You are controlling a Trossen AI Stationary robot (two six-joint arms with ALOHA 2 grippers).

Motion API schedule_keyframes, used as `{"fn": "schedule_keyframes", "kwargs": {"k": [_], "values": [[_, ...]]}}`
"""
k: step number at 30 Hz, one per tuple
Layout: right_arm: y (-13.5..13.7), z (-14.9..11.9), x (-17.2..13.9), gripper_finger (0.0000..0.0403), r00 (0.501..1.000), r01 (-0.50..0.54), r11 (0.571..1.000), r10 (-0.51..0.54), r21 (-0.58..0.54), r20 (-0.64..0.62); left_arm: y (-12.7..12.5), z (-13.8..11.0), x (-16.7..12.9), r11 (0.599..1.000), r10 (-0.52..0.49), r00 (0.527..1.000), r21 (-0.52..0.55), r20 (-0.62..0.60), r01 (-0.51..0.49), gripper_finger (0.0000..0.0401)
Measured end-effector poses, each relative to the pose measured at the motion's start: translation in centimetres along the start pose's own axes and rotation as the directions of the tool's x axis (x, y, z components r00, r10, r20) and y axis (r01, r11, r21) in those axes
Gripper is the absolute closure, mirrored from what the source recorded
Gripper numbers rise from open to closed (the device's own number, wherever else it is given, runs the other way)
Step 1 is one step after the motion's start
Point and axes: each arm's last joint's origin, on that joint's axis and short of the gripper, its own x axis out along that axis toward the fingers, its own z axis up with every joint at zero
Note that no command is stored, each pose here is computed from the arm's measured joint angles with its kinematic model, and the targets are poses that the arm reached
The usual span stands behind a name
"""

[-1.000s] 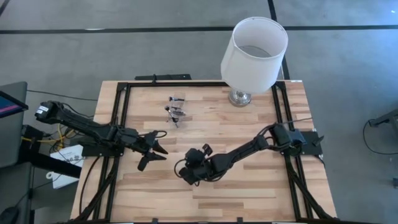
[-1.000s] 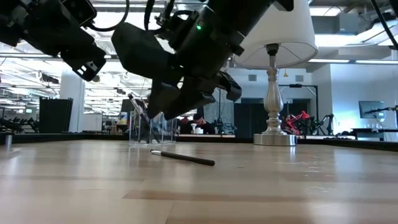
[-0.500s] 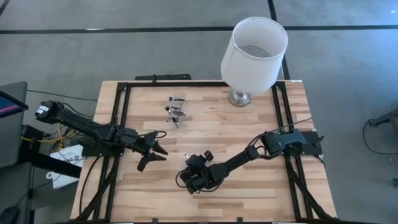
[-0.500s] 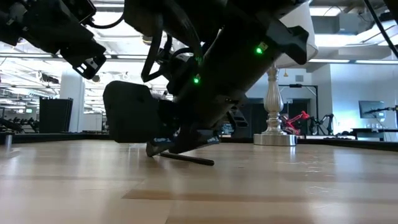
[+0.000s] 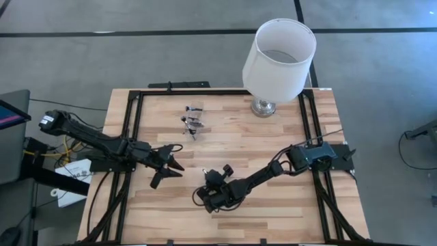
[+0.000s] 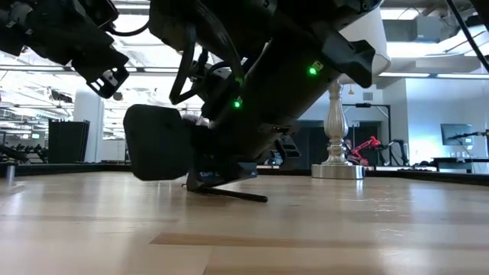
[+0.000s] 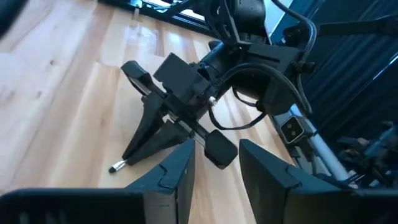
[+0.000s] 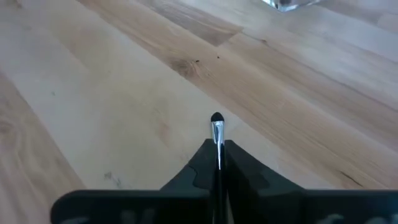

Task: Put items in baskets/containers
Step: Put the eyeshadow brush into the right transparent organizer

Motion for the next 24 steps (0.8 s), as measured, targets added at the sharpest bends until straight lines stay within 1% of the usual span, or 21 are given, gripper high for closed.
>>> {"fn": "schedule_keyframes", "kwargs": {"k": [3, 5, 7, 8, 9, 12, 14, 15, 16, 17, 19, 21, 22, 24], "values": [[-0.1, 0.5, -0.3, 0.0395, 1.0, 0.003, 0.999, -0.002, -0.044, 0.018, -0.1, -0.7, 0.0, 0.999, -0.025, 1.0, -0.046, 0.0, 0.024, 0.028], [-0.3, 2.1, -1.3, 0.0397, 1.0, -0.022, 0.998, 0.023, -0.058, 0.017, -0.1, -1.8, 0.1, 0.996, -0.035, 0.999, -0.077, -0.009, 0.034, 0.028], [-0.9, 3.4, -2.1, 0.0395, 1.0, -0.016, 0.993, 0.017, -0.117, 0.01, -0.1, -3.0, 0.1, 0.993, -0.031, 0.999, -0.114, 0.018, 0.033, 0.028], [-1.1, 4.2, -2.6, 0.0396, 1.0, -0.023, 0.991, 0.025, -0.129, 0.017, -0.2, -3.7, 0.2, 0.991, -0.026, 0.999, -0.129, 0.038, 0.03, 0.028], [-1.3, 5.3, -3.2, 0.0398, 0.999, -0.033, 0.992, 0.038, -0.122, 0.033, -0.2, -4.3, 0.1, 0.989, -0.022, 0.998, -0.146, 0.058, 0.03, 0.028], [-1.7, 9.1, -5.0, 0.0399, 0.989, -0.054, 0.998, 0.059, -0.038, 0.136, -0.3, -5.7, 0.2, 0.982, 0.015, 0.996, -0.191, 0.091, 0.003, 0.028], [-1.6, 10.5, -5.2, 0.0398, 0.977, -0.089, 0.996, 0.089, -0.009, 0.192, -0.4, -6.2, 0.5, 0.978, 0.051, 0.993, -0.207, 0.105, -0.029, 0.028], [-1.4, 10.9, -5.1, 0.0398, 0.971, -0.107, 0.994, 0.108, -0.018, 0.214, -0.5, -6.3, 0.6, 0.976, 0.079, 0.99, -0.213, 0.119, -0.052, 0.028], [-1.1, 11.6, -5.1, 0.0399, 0.958, -0.14, 0.99, 0.14, -0.017, 0.251, -0.5, -6.3, 0.7, 0.973, 0.106, 0.984, -0.218, 0.142, -0.073, 0.028], [-0.8, 12.4, -5.2, 0.04, 0.937, -0.185, 0.983, 0.178, -0.006, 0.3, -0.5, -6.2, 0.8, 0.971, 0.125, 0.978, -0.225, 0.168, -0.085, 0.028], [-0.3, 14.0, -6.2, 0.04, 0.89, -0.248, 0.969, 0.236, -0.021, 0.39, -0.6, -5.9, 1.0, 0.967, 0.146, 0.964, -0.239, 0.221, -0.091, 0.028], [0.0, 15.1, -6.3, 0.0398, 0.844, -0.301, 0.953, 0.287, -0.043, 0.454, -0.7, -5.6, 1.0, 0.972, 0.13, 0.957, -0.224, 0.26, -0.071, 0.028], [0.0, 15.4, -6.4, 0.0398, 0.831, -0.301, 0.952, 0.292, -0.06, 0.473, -0.8, -5.5, 1.0, 0.975, 0.119, 0.953, -0.215, 0.278, -0.059, 0.028], [0.1, 15.9, -6.5, 0.0398, 0.796, -0.338, 0.937, 0.334, -0.087, 0.505, -0.9, -5.2, 1.0, 0.979, 0.107, 0.948, -0.2, 0.3, -0.047, 0.028]]}}
